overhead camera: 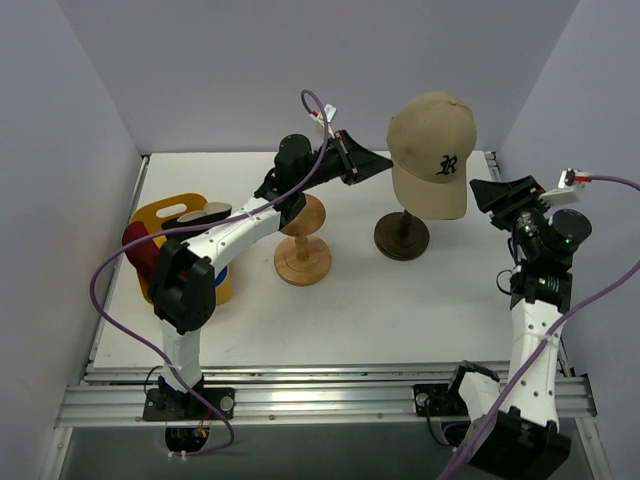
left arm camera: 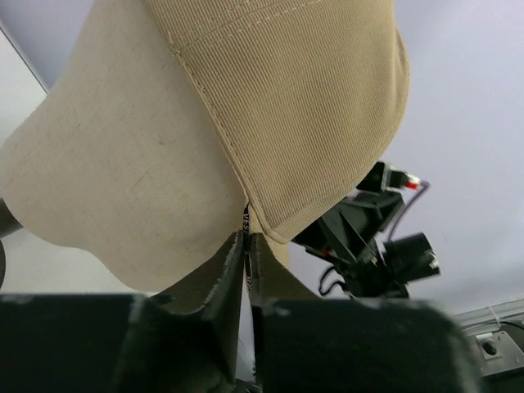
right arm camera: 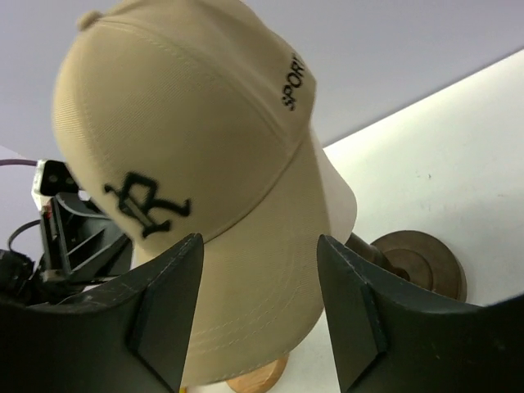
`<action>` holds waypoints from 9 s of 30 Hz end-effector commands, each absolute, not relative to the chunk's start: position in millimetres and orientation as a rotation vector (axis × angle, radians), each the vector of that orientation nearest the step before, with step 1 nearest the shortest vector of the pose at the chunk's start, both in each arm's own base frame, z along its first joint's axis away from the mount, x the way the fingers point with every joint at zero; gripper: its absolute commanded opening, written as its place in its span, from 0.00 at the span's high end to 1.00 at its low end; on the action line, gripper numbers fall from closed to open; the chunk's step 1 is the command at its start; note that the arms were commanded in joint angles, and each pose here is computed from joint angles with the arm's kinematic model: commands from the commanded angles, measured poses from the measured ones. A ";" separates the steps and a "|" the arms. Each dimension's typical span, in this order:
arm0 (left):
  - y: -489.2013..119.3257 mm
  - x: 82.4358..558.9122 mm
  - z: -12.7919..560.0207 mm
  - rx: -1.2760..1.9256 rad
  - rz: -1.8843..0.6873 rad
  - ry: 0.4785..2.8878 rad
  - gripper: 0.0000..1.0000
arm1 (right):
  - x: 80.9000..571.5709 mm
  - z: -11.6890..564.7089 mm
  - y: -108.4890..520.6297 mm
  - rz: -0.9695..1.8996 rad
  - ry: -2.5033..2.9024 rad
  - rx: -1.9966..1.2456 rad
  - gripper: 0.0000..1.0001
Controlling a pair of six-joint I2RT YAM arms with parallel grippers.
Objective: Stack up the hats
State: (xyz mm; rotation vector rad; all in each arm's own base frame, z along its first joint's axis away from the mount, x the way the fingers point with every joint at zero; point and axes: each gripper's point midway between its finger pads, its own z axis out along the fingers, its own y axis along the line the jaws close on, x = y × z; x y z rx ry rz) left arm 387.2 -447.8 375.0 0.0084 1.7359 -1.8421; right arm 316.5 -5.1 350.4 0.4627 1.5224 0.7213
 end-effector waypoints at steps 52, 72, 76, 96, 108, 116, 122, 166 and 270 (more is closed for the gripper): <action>-480.9 316.7 393.6 0.095 -2.138 1.538 0.97 | 335.3 355.8 3.5 0.933 1.489 0.082 0.37; -457.3 319.0 435.8 0.022 -2.380 1.493 0.98 | 332.4 372.6 6.9 0.977 1.424 0.081 0.37; -452.6 322.3 433.2 -0.001 -2.425 1.500 0.98 | 332.9 375.7 8.2 1.011 1.399 0.092 0.37; -419.0 357.0 400.7 -0.114 -2.537 1.508 0.98 | 377.2 376.9 11.7 0.935 1.427 0.058 0.48; -421.2 367.6 398.0 -0.120 -2.515 1.532 0.98 | 388.9 374.4 17.3 0.972 1.410 0.031 0.52; -424.1 371.6 396.4 -0.135 -2.481 1.559 0.98 | 385.0 370.8 37.0 1.050 1.384 0.004 0.54; -424.1 373.2 398.3 -0.147 -2.462 1.565 0.98 | 381.3 363.8 42.6 1.062 1.397 0.024 0.53; -417.5 389.4 433.5 -0.214 -2.150 1.633 0.22 | 352.8 368.3 61.5 1.106 1.405 0.021 0.60; -256.7 491.5 386.6 -0.294 -0.675 2.002 0.16 | 319.7 376.3 49.1 0.681 1.640 0.144 0.42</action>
